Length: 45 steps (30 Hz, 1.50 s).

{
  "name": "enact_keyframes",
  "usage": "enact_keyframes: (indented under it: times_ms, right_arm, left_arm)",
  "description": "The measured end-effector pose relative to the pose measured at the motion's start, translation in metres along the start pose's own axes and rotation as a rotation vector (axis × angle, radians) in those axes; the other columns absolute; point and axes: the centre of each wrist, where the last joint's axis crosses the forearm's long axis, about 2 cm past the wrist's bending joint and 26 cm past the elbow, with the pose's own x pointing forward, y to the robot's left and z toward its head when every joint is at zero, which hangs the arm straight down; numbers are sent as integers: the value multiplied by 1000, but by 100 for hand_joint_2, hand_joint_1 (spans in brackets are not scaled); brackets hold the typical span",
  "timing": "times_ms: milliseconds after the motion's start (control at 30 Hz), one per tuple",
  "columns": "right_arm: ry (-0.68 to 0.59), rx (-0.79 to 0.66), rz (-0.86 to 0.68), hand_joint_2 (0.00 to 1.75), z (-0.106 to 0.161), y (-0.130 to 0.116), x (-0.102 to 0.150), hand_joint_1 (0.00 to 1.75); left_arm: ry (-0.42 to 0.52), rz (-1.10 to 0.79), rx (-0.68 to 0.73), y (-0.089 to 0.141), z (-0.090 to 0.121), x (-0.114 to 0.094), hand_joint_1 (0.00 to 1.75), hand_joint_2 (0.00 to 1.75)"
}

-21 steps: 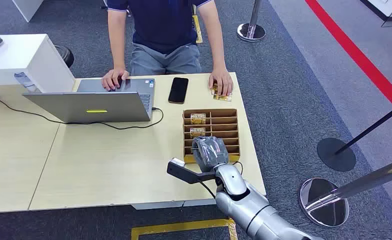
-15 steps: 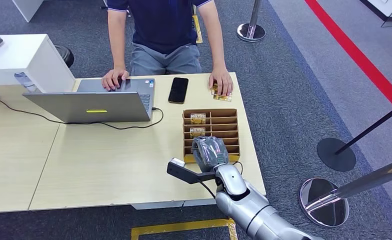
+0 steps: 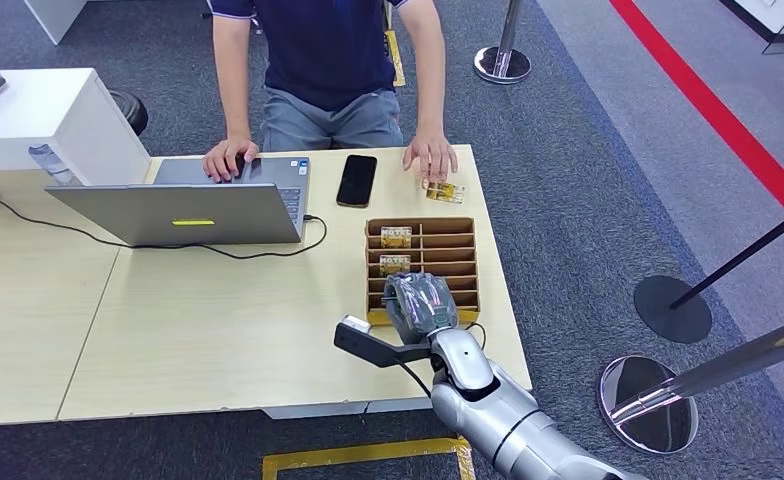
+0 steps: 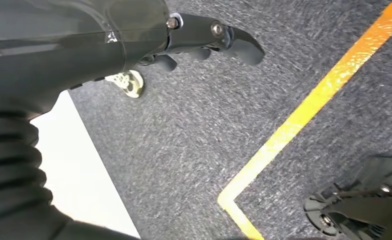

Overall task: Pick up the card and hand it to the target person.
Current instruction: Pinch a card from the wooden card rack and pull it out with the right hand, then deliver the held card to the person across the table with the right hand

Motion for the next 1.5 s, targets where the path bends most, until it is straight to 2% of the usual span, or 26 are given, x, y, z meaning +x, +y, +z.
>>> enact_keyframes:
  times_ms: [267, 567, 833, 1133, 1233, 1267, 1300, 1367, 1433, 1500]
  right_arm:
    - [30, -48, -73, 175, -6, -10, -3, 127]
    - [58, -198, -192, 175, -26, -66, -11, 127]
    - [11, -360, -304, 175, -32, -125, -14, 127]
    - [-50, -463, -360, 175, -28, -156, -10, 127]
    - [-71, -476, -374, 175, -27, -160, -9, 163]
    - [-77, -478, -377, 175, -27, -160, -9, 147]
    - [-81, -481, -379, 175, -27, -160, -9, 120]
    - [-89, -486, -384, 175, -27, -160, -8, 33]
    - [-93, -490, -389, 175, -27, -160, -8, 0]
    - [-95, -492, -392, 175, -27, -160, -8, 0]
  left_arm:
    - [17, -2, 3, -1, 0, -1, 0, 175]
    - [22, -1, 5, 0, 0, -4, 0, 175]
    - [15, 2, 10, 1, 0, -6, 0, 175]
    - [17, 15, 9, 1, 0, -7, 0, 175]
    - [18, 15, 7, 0, 0, -8, 0, 175]
    - [17, 15, 5, 0, 0, -8, 0, 175]
    - [15, 14, 2, 0, 0, -8, 0, 175]
    - [8, 14, -4, 0, 0, -8, 0, 87]
    - [0, 17, -9, 0, 0, -8, 0, 0]
    - [-2, 24, -14, -1, 0, -8, 0, 0]
